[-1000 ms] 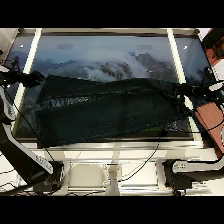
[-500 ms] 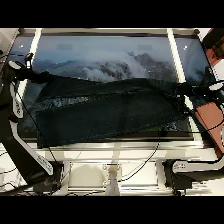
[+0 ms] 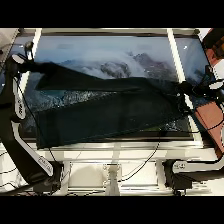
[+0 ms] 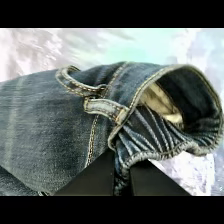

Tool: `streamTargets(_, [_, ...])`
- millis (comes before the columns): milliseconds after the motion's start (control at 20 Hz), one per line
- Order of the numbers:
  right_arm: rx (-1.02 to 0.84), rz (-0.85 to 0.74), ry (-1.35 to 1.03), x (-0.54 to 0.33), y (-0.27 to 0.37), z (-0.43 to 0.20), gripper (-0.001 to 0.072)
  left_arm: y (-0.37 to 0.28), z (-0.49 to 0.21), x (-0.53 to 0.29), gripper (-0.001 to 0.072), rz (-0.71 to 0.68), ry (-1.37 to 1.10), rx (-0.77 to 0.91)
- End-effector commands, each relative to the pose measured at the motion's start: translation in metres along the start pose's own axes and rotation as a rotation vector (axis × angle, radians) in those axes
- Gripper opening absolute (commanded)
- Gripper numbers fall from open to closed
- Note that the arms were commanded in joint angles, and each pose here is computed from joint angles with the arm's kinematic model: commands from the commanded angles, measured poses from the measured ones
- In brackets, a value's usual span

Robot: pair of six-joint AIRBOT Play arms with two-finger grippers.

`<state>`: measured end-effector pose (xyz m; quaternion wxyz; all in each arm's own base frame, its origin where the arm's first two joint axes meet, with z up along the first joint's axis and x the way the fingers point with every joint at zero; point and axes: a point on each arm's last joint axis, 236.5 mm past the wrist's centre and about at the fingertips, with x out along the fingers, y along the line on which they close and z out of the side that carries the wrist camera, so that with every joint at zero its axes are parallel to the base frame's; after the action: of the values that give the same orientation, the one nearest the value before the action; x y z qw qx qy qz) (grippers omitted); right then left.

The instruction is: Fold the clothes and pants, and hang the long-sleeved shirts on hangers.

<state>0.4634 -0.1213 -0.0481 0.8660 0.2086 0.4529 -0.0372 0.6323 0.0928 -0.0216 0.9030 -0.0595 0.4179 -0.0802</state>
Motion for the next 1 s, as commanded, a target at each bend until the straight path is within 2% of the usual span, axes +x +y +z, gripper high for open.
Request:
streamTargets(0, [-0.038, 0.009, -0.033, -0.004, 0.012, 0.016, 0.0038, 0.005, 0.078, -0.050, 0.0030, 0.095, -0.256, 0.035])
streamTargets(200, [-0.048, -0.010, -0.088, -0.008, 0.009, 0.034, 0.0038, 0.009, 0.103, -0.077, 0.0029, 0.129, -0.339, 0.042])
streamTargets(550, [-0.087, -0.060, -0.246, -0.016, 0.003, 0.073, 0.0037, 0.013, 0.103, -0.075, 0.0028, 0.139, -0.351, 0.035])
streamTargets(950, [-0.103, -0.079, -0.288, -0.018, 0.002, 0.082, 0.0038, 0.031, 0.128, -0.081, 0.0028, 0.183, -0.522, -0.134])
